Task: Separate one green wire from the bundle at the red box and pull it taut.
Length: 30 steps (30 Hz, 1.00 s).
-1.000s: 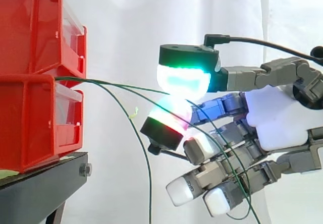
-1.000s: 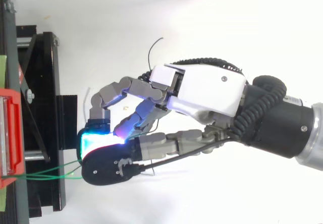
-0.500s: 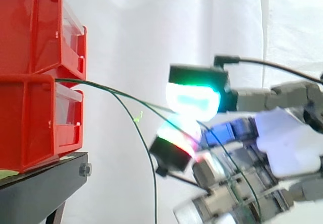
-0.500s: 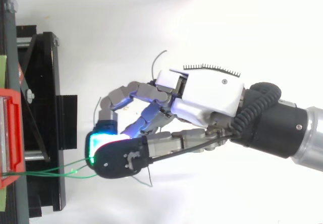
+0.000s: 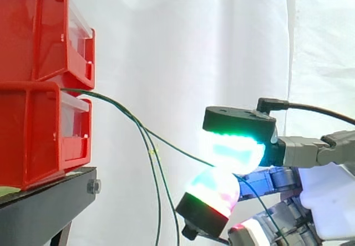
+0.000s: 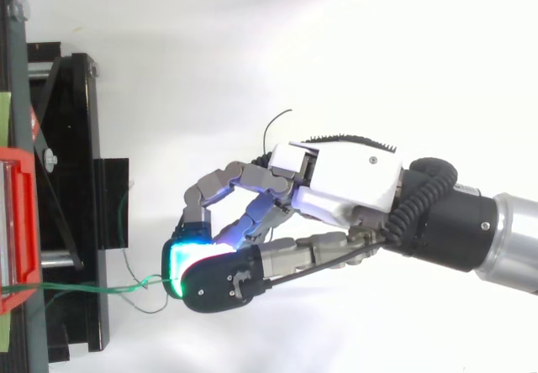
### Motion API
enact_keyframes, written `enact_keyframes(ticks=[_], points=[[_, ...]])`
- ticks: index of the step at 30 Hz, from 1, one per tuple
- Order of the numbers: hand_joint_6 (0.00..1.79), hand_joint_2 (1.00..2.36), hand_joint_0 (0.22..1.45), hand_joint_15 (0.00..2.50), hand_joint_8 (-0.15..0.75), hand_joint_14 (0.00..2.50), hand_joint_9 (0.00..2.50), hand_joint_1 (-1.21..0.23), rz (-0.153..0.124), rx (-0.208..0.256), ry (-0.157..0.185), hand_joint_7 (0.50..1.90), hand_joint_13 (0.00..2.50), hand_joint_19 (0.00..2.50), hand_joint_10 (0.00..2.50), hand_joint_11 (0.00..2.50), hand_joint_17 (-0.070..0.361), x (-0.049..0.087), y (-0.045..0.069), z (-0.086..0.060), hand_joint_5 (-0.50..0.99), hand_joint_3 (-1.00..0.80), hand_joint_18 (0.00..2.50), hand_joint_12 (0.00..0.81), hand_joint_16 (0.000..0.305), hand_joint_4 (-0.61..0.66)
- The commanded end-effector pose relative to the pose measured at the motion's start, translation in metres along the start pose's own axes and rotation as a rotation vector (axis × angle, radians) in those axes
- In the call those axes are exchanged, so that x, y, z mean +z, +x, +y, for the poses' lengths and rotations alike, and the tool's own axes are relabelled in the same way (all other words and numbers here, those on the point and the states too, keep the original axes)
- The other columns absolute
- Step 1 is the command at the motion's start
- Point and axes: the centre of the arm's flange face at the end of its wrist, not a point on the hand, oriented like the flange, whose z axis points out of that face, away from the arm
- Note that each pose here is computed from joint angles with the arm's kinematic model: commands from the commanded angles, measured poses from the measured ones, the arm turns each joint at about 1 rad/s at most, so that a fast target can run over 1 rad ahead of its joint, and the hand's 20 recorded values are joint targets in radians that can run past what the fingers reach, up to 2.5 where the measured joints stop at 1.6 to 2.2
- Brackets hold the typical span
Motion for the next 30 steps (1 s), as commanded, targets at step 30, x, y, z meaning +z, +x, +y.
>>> enact_keyframes(ticks=[30], points=[[0.93,1.02,0.69,0.36,0.287,0.01,1.07,-0.79,0.005,0.005,-0.013,1.23,0.85,0.41,0.02,0.84,0.095,0.0007,0.0024,0.0004,-0.18,-0.09,0.84,0.301,0.042,-0.22]])
